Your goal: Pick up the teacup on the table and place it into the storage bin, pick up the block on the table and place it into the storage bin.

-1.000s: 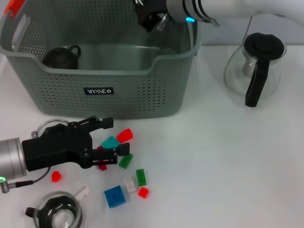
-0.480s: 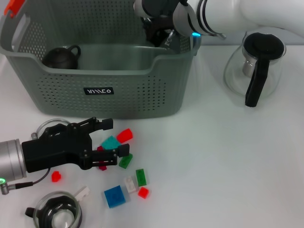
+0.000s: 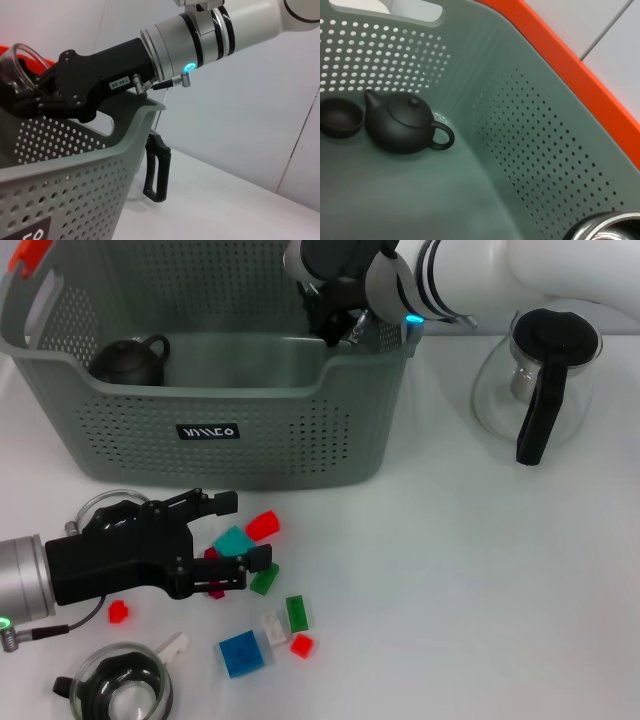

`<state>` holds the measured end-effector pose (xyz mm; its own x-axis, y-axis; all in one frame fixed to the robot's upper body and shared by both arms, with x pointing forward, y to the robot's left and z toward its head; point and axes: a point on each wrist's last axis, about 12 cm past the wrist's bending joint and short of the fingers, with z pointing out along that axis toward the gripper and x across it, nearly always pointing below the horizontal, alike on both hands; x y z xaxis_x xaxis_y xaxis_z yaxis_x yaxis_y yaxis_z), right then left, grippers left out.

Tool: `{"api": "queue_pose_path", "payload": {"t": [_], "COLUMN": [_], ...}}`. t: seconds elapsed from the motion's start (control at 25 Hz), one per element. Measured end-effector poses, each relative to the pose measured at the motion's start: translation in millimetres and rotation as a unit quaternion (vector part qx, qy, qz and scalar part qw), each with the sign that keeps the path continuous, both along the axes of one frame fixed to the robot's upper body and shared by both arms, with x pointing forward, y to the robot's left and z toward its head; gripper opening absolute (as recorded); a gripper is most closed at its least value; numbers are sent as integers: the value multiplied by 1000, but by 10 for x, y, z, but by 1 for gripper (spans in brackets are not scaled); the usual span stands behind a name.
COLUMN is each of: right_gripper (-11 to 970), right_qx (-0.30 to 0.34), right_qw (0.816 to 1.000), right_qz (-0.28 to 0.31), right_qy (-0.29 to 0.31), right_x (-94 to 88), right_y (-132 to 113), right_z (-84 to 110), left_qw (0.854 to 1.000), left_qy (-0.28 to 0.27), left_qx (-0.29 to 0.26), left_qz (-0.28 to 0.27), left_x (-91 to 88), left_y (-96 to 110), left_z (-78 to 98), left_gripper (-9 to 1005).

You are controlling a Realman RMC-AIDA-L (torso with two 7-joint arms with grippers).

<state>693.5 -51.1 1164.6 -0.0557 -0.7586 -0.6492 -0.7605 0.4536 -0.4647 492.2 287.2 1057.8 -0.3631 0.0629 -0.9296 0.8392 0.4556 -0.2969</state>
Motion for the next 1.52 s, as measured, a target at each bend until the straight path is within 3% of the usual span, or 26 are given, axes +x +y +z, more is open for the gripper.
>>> {"api": "queue_pose_path", "payload": {"t": [0.24,0.68,0.92,1.08,1.32,1.44,1.52], "right_gripper": [60,185,395,461,560,760,791], "right_qx": [0,0,0,6,68,110,142], "right_qw": [1000,1000,1000,1000,997,993,988], "right_qz": [-1,-1,2,4,27,45,61], "right_qy": [14,26,30,30,12,-3,-6], "right_x": [-12,-26,-33,-31,-116,-229,-349], "right_y": [-18,-19,-13,-5,6,-34,-79], "right_z": [-16,-17,-17,22,324,570,702], "left_qw": [1000,1000,1000,1000,1000,1000,1000], "left_qy": [1,5,8,8,6,5,4], "left_qx": [0,-2,-3,-3,-3,-3,-2], "left_qz": [0,-2,0,0,-2,-4,-6], "left_x": [-7,-36,-63,-70,-77,-78,-81], "left_y": [3,-3,4,9,22,46,55], "left_z": [-3,-19,-36,-35,-22,-7,4], "left_gripper": [951,951,950,950,950,950,950]}}
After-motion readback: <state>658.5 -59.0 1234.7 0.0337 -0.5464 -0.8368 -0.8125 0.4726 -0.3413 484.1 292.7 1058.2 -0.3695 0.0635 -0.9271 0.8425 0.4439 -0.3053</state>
